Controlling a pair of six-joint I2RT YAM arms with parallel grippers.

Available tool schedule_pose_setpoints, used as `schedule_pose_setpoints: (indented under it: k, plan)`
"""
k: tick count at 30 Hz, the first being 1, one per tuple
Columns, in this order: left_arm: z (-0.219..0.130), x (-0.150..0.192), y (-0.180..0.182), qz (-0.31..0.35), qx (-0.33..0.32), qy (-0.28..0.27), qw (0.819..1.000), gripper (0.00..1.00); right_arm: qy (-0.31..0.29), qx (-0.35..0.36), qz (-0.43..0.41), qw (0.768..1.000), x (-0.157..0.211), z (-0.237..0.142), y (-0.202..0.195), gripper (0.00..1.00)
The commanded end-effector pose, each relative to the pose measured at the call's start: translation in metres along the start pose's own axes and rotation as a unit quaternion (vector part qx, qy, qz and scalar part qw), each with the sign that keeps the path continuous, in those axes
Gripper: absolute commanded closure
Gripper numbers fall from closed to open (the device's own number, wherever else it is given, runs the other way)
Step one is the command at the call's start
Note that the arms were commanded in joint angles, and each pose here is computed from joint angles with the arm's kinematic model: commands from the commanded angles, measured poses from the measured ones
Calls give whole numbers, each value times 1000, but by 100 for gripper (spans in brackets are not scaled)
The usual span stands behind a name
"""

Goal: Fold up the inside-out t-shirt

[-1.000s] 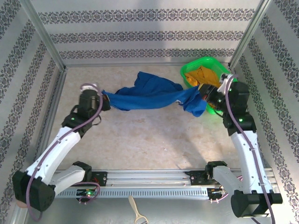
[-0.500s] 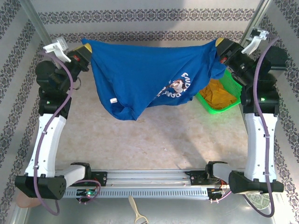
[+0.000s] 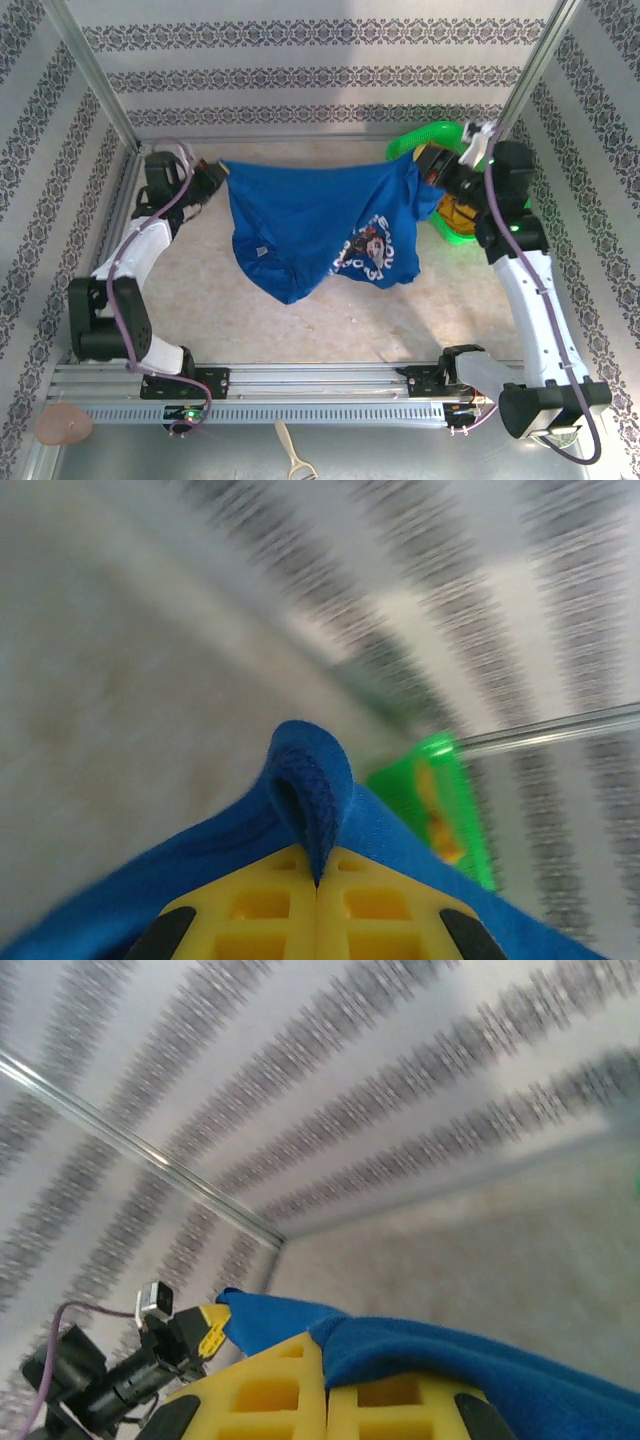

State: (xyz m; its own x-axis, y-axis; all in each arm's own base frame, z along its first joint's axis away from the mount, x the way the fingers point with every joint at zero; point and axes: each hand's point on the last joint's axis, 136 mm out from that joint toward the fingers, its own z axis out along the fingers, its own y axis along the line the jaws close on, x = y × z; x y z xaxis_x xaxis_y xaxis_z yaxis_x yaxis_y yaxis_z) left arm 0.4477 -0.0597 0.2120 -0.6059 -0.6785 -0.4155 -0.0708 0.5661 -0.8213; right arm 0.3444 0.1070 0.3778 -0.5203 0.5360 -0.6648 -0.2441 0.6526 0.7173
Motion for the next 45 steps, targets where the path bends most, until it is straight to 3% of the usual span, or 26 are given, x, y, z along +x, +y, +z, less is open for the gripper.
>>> schedule_pose_setpoints:
  k: [1,7,11,17,23,31,42,45]
  plan:
    - [20,25,35,8,-40,41,998,90,-13,40,-7,999,20,14,-39,100]
    - [33,47,67,22,-89,74,993,58,7,89,3,996,57,30,-93,100]
    - [20,74,67,54,-127,73,988,50,14,94,2,995,63,34,-102,100]
    - [13,132,69,159,-212,92,960,49,14,99,-5,995,60,38,-104,100]
    - [29,156,92,174,-258,111,944,55,12,94,-7,995,56,40,-101,100]
    - [49,155,110,183,-289,118,932,56,6,85,-10,996,50,38,-93,100]
    - [80,144,99,180,-275,106,939,54,-3,62,-15,998,36,30,-69,100]
    - [89,143,96,180,-270,109,940,69,-5,58,-15,998,34,28,-65,100]
